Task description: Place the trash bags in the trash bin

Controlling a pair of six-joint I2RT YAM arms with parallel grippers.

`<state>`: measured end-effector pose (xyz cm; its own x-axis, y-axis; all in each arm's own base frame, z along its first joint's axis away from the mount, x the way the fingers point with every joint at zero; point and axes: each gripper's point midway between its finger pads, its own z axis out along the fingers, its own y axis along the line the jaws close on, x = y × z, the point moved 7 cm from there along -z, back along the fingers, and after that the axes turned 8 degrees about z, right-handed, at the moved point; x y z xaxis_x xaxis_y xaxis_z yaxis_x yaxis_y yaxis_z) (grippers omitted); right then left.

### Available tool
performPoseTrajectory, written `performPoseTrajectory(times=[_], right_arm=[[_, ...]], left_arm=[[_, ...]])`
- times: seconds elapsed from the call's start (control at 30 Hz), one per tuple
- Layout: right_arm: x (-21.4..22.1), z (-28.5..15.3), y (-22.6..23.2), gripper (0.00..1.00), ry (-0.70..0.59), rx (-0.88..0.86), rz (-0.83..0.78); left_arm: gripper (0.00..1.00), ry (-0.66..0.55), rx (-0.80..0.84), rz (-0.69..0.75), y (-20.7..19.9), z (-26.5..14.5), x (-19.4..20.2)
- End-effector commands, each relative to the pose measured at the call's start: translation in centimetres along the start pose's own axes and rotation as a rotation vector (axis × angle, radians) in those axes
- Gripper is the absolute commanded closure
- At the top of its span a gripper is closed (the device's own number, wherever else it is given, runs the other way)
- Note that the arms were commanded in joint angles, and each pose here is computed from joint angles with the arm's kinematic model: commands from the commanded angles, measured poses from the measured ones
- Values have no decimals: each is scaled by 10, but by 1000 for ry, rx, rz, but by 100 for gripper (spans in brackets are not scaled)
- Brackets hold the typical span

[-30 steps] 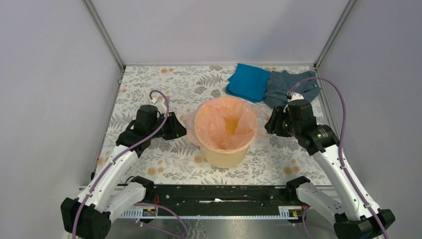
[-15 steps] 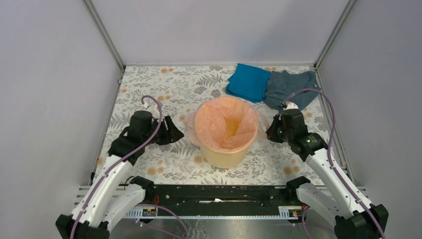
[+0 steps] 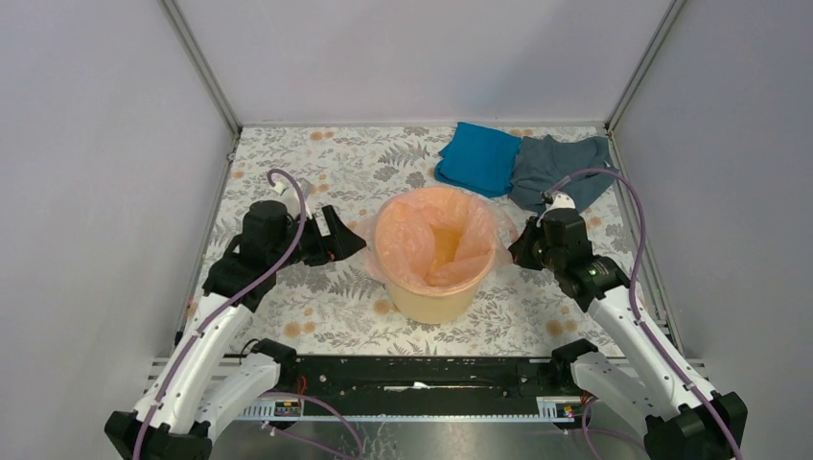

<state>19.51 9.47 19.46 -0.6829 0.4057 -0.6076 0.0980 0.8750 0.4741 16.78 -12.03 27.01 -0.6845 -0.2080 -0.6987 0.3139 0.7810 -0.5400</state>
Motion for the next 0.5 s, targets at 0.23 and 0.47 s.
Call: performPoseTrajectory(times=[0.23, 0.47], right_arm=[[1, 5, 1, 96, -8, -21, 11], [29, 26, -9, 97, 86, -48, 52]], left_arm=[[52, 39, 64, -46, 20, 37, 27], [92, 113, -13, -90, 46, 56, 59]])
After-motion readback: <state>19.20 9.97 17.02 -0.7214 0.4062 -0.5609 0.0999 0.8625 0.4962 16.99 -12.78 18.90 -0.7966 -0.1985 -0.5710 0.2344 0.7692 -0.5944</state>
